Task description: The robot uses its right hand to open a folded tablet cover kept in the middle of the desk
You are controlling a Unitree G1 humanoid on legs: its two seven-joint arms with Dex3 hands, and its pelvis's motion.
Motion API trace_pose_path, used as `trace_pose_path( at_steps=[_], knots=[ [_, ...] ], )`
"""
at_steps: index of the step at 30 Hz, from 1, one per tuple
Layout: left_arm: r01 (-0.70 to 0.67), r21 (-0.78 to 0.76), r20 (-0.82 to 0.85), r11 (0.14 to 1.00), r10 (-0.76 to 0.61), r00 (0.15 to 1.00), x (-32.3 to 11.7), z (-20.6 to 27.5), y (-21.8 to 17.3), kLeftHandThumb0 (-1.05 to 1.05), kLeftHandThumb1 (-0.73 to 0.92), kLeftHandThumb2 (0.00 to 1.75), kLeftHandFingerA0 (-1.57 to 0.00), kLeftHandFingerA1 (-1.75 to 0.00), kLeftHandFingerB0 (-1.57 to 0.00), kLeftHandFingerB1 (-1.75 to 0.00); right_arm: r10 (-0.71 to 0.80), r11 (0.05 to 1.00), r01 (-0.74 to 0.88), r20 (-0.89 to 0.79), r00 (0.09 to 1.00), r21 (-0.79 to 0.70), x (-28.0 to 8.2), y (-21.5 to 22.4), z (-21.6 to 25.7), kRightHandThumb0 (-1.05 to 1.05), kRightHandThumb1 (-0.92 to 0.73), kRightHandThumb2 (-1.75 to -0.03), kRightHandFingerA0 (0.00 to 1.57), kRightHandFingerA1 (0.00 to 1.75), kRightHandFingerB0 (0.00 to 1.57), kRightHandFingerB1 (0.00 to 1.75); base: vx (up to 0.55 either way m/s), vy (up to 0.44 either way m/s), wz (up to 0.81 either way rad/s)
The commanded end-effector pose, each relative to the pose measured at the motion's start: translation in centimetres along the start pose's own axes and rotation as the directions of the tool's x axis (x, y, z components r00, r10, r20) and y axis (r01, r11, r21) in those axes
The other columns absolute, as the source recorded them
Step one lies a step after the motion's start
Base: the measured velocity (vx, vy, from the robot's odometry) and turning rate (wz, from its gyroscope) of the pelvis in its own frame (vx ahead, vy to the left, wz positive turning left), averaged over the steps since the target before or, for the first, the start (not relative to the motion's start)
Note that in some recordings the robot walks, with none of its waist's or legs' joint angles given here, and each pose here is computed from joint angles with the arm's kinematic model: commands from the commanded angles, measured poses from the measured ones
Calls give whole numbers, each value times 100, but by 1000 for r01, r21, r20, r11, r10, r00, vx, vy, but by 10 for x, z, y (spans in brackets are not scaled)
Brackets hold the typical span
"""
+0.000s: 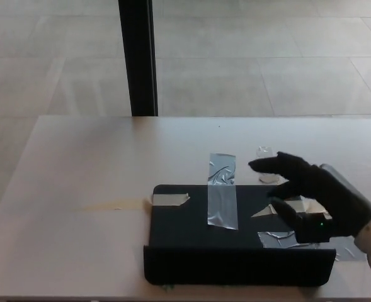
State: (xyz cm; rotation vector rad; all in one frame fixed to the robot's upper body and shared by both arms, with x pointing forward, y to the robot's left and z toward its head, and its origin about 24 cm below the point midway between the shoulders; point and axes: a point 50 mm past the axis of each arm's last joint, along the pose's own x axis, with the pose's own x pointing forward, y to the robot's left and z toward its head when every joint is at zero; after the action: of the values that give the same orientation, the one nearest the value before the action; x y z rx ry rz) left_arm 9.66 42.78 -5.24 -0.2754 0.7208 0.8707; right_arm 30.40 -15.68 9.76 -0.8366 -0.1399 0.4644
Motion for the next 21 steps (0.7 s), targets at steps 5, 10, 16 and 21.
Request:
trace_pose_path(
  at_steps=[5, 10, 16, 21],
  knots=[
    [-11, -16, 43, 1000, 11, 999, -1, 22, 10, -77, 78, 63, -61, -80, -37, -61, 373, 783, -431, -217, 902, -448, -9, 19, -18, -91, -92, -68, 52, 47, 34, 36, 0, 0, 0],
    [-13, -1, 50, 1000, 13, 999, -1, 23, 9, -78, 79, 64, -60, -78, -37, -61, 370, 697, -413, -199, 907, -586, -7, 34, -20, -99, -81, -120, 47, 68, 27, 49, 0, 0, 0],
    [1, -23, 50, 1000, 1, 999, -1, 23, 9, -77, 74, 62, -60, -78, -36, -60, 387, 647, -468, -269, 882, -602, -2, 49, -25, -93, -92, -74, 42, 51, 28, 35, 0, 0, 0],
    [-6, -28, 52, 1000, 7, 999, -2, 22, 10, -78, 72, 62, -62, -77, -39, -60, 395, 623, -494, -302, 868, -606, 1, 69, -33, -99, -82, -118, 51, 69, 24, 48, 0, 0, 0]
  ],
)
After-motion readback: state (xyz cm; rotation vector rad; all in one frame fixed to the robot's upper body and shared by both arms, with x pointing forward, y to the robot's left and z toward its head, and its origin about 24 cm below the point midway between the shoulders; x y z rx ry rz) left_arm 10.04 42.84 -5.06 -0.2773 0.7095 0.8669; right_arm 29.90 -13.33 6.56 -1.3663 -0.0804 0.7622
